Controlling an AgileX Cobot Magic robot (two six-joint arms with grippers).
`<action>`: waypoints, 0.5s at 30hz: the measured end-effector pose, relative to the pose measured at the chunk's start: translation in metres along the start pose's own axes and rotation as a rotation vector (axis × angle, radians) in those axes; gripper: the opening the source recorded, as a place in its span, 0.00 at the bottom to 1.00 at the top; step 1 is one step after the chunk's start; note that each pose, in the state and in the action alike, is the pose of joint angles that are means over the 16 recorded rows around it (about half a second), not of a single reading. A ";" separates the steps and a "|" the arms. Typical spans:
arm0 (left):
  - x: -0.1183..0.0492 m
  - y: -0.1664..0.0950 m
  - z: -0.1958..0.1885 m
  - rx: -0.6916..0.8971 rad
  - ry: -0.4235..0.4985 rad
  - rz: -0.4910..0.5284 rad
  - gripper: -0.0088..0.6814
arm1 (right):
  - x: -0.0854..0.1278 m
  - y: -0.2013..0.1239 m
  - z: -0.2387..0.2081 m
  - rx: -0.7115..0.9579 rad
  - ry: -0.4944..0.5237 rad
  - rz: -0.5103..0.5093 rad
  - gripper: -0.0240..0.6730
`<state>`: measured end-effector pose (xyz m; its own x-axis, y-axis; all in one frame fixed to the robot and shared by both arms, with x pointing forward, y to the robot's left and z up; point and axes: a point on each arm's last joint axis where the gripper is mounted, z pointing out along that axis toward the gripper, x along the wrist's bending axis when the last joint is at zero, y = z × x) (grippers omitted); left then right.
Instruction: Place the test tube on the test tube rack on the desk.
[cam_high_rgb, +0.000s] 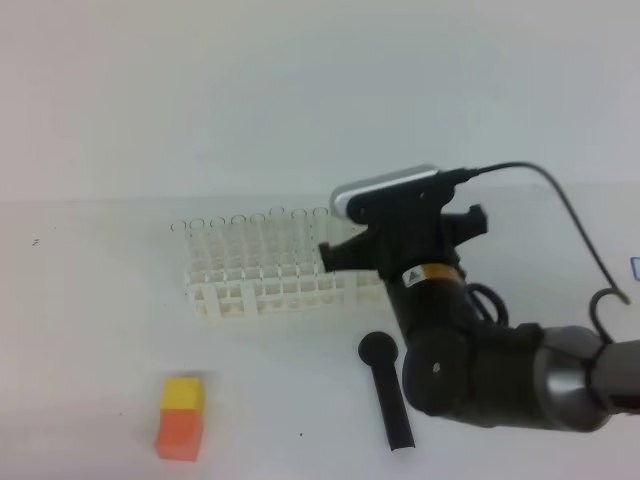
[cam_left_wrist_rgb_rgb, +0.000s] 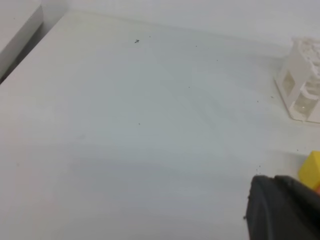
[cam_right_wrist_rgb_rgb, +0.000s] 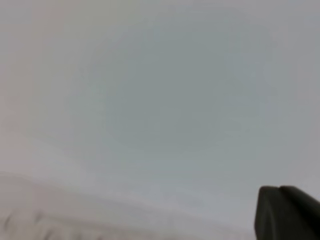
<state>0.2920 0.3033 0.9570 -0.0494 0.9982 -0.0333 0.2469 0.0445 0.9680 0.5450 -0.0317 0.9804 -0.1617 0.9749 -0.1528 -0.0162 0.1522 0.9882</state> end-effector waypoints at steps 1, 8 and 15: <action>0.000 0.000 0.000 0.000 0.000 0.000 0.01 | -0.003 0.006 -0.001 -0.017 -0.012 -0.001 0.03; 0.000 0.000 0.000 0.000 0.000 0.000 0.01 | -0.030 0.071 -0.021 -0.212 -0.073 0.001 0.03; 0.000 0.000 0.000 0.000 0.000 0.000 0.01 | -0.059 0.144 -0.055 -0.484 -0.054 -0.013 0.03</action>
<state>0.2920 0.3033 0.9570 -0.0494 0.9982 -0.0333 0.2469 0.0445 0.9680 0.4974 -0.0759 1.1319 -0.1076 0.9823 -0.1531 -0.4775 0.0841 0.8746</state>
